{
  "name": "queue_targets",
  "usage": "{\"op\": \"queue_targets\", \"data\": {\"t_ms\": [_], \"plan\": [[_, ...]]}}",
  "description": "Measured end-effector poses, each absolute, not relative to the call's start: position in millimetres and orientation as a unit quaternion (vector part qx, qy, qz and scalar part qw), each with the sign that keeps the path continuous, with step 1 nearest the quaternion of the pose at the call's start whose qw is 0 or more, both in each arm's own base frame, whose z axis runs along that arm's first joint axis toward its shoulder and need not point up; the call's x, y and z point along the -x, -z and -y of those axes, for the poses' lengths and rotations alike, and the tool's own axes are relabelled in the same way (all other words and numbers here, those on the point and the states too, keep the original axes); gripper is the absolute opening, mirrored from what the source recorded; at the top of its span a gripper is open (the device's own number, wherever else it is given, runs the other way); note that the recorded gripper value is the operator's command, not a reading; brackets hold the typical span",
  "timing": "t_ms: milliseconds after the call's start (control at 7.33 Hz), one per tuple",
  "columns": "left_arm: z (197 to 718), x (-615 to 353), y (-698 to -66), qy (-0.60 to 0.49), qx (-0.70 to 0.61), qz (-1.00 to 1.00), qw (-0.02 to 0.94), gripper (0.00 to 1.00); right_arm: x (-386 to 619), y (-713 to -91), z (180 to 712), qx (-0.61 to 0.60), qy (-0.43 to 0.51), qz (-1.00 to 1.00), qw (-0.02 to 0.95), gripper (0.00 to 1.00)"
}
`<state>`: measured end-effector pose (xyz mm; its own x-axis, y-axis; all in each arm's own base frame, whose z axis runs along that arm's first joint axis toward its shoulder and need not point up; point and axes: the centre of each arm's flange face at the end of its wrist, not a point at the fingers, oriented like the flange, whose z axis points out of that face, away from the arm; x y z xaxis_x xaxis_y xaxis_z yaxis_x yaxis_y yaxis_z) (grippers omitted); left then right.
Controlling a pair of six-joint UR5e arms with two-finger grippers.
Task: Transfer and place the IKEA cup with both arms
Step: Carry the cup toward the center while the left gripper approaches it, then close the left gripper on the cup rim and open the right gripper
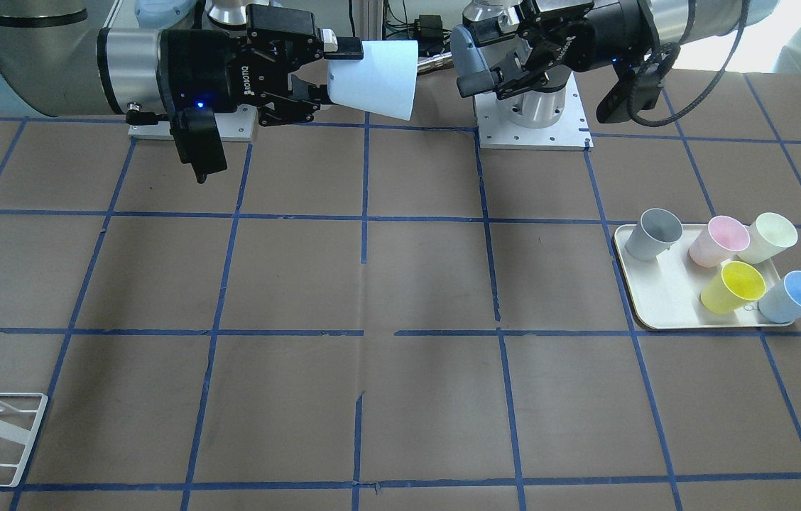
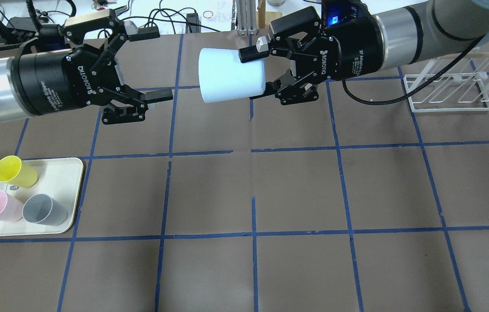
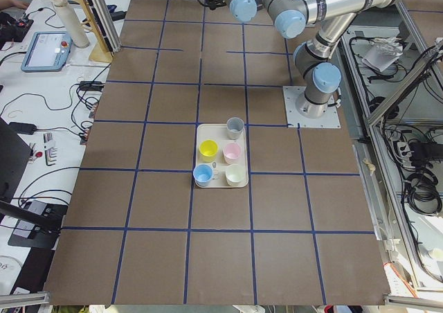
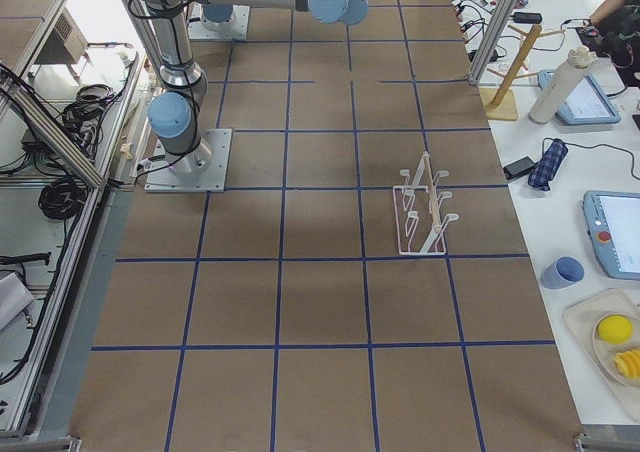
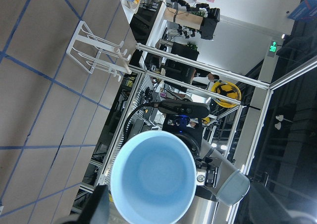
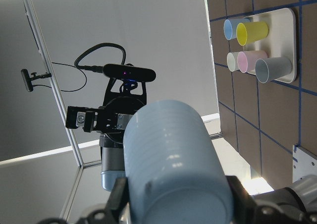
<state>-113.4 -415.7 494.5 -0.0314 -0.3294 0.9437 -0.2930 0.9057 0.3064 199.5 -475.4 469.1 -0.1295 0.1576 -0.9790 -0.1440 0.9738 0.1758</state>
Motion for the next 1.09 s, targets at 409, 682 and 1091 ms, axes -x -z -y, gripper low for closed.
{"op": "queue_targets", "data": {"t_ms": [409,682,1091], "plan": [[416,141,-503,-0.013,-0.149,0.727,0.671,0.99,-206,-470,474,-0.006,-0.112,-0.74,0.663,0.46],[418,149,-502,-0.019,-0.129,0.73,0.671,0.92,-218,-470,471,-0.003,-0.114,-0.738,0.665,0.47],[417,151,-501,-0.016,-0.128,0.73,0.671,0.37,-220,-469,471,-0.002,-0.115,-0.737,0.666,0.48]]}}
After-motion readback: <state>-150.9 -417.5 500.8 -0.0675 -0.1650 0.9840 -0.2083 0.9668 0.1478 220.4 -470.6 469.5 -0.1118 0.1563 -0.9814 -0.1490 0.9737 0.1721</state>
